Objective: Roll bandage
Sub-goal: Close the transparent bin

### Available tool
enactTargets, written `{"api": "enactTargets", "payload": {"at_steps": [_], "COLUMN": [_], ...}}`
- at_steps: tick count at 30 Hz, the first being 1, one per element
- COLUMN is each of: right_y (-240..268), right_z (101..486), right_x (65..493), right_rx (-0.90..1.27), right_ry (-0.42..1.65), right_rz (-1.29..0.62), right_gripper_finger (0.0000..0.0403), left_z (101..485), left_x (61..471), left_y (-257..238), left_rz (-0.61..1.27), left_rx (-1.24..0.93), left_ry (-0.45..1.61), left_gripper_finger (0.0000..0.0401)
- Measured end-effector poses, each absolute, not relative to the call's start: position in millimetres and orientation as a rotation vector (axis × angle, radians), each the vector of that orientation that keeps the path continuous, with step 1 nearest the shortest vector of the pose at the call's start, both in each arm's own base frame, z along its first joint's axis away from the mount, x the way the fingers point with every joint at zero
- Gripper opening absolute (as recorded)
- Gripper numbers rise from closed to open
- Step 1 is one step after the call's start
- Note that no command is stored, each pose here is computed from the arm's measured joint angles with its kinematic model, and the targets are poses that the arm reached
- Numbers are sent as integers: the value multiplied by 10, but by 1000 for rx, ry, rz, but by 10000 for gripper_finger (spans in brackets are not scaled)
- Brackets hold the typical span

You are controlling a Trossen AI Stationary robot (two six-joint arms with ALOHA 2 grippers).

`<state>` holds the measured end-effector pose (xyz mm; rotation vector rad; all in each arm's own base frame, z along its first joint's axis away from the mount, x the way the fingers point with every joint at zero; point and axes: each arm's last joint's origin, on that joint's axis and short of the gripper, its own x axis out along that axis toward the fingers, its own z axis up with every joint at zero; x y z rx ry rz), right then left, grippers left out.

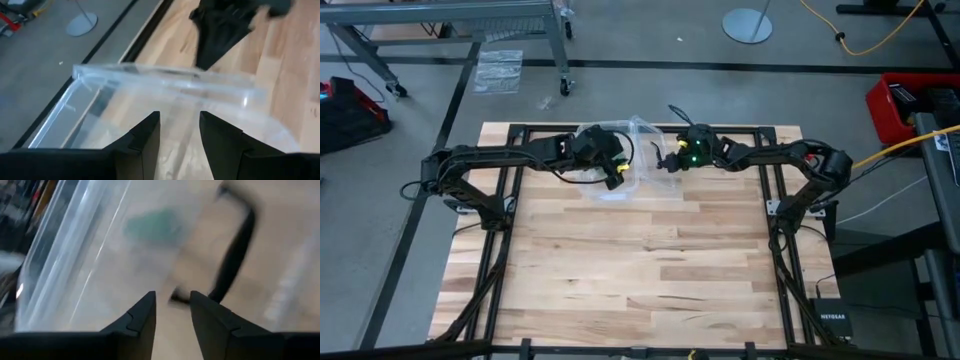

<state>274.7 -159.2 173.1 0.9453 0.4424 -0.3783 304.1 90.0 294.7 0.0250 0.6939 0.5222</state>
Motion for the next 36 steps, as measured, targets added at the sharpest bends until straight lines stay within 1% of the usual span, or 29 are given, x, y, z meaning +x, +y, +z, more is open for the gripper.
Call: {"api": "enactTargets", "payload": {"at_steps": [3, 6, 11, 14, 17, 20, 27, 36], "right_y": [-1550, -1522, -1517, -1516, -1516, -1516, -1513, -1507], "right_z": [1730, 1737, 1737, 1738, 1738, 1738, 1739, 1742], "right_x": [2748, 2751, 2750, 2750, 2750, 2750, 2749, 2749], "right_rx": [954, 951, 953, 954, 940, 888, 789, 768], "right_ry": [512, 533, 537, 538, 538, 539, 540, 540], "right_rz": [-238, -137, -119, -116, -111, -96, -53, -25], "right_gripper_finger": [123, 123, 123, 122, 122, 122, 122, 122], "left_z": [2920, 2915, 2922, 2916, 2917, 2916, 2939, 2944], "left_x": [3020, 3015, 3018, 3025, 3062, 3093, 3158, 3189], "left_y": [891, 890, 903, 874, 774, 642, 366, -109], "left_rz": [505, 484, 483, 468, 367, 294, 253, 166], "left_rx": [61, 111, 123, 29, -130, -224, -345, -454], "left_ry": [741, 763, 756, 737, 701, 692, 653, 655], "left_gripper_finger": [130, 130, 130, 130, 130, 130, 130, 130]}}
